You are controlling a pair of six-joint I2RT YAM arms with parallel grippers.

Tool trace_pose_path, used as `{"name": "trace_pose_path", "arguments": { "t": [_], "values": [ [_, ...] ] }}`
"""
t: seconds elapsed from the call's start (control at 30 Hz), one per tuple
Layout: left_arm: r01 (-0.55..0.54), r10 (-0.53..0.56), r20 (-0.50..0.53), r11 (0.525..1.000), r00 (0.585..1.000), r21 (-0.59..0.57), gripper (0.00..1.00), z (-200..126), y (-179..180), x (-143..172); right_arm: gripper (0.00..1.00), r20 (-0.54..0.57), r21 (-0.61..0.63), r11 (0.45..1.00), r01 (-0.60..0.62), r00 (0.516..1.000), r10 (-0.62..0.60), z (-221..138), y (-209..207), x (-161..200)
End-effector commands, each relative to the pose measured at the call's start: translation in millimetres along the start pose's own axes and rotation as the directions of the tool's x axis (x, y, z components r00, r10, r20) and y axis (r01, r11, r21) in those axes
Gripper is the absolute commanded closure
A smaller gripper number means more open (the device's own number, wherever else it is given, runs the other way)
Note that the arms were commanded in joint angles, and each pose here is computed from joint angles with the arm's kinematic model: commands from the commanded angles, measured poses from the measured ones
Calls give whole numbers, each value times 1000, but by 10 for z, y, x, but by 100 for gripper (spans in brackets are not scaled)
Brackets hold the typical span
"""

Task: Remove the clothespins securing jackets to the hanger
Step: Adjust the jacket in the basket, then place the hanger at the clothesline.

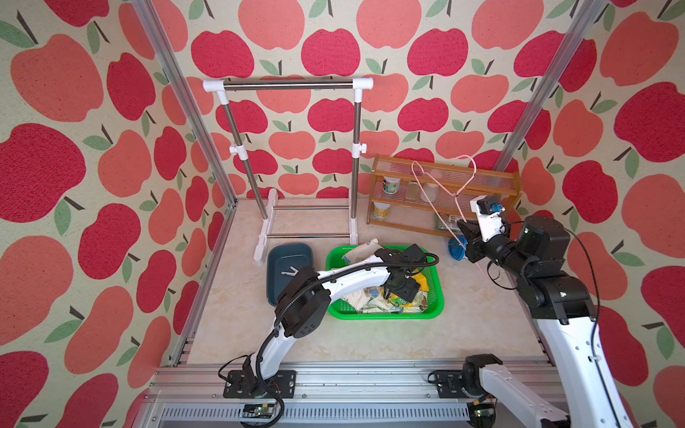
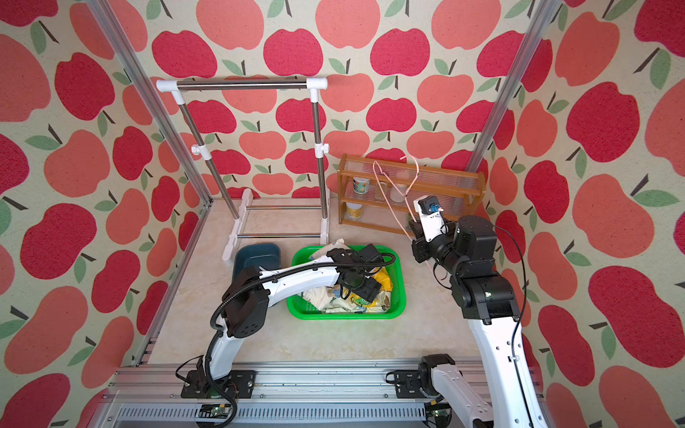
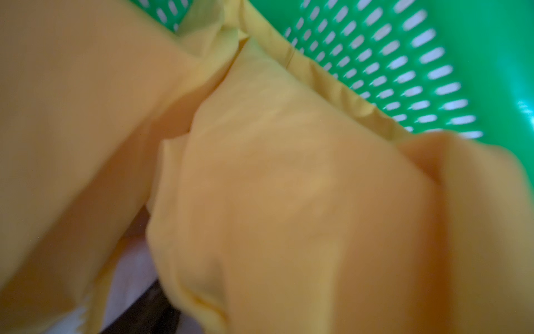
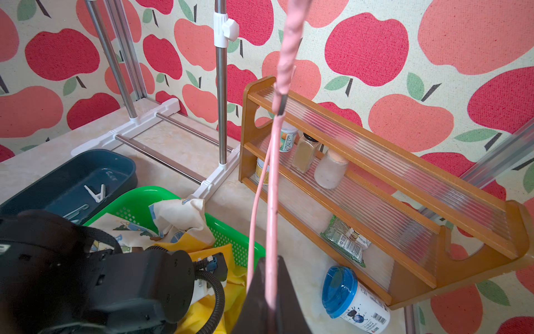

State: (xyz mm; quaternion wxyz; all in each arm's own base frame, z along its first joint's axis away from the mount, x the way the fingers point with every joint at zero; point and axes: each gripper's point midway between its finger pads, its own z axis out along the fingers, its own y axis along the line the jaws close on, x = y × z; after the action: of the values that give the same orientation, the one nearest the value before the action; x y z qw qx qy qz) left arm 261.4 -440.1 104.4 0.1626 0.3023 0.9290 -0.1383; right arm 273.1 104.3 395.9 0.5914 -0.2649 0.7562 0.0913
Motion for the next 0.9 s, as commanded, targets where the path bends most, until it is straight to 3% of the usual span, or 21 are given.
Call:
{"name": "trace_pose_path", "arguments": {
  "t": [0.0,0.13,0.27,0.33,0.5,0.6,0.87],
  "values": [
    [18,-23,171,999,985,34,0,-955,26,-427,100,24,-27,999,-18,1000,19,24,27,-51],
    [25,-32,213,999,977,34,0,-1478,186,-517,100,32,-40,999,-13,999,14,63,34,-74],
    [32,-53,325,997,944,70,0,-2010,248,-688,100,40,-77,997,-22,999,25,120,78,-95],
    [59,-85,399,995,913,77,1,-2241,330,-805,100,54,-113,993,-32,998,38,136,128,-133],
    [143,-232,572,970,787,196,15,-2779,569,-1156,100,76,-253,964,-81,992,104,168,339,-195],
    [227,-352,598,934,721,276,27,-2896,772,-1288,100,88,-328,935,-132,982,169,193,443,-248],
    [208,-391,639,915,662,345,28,-3110,686,-1352,100,86,-327,937,-124,983,160,352,599,-256]
  ]
}}
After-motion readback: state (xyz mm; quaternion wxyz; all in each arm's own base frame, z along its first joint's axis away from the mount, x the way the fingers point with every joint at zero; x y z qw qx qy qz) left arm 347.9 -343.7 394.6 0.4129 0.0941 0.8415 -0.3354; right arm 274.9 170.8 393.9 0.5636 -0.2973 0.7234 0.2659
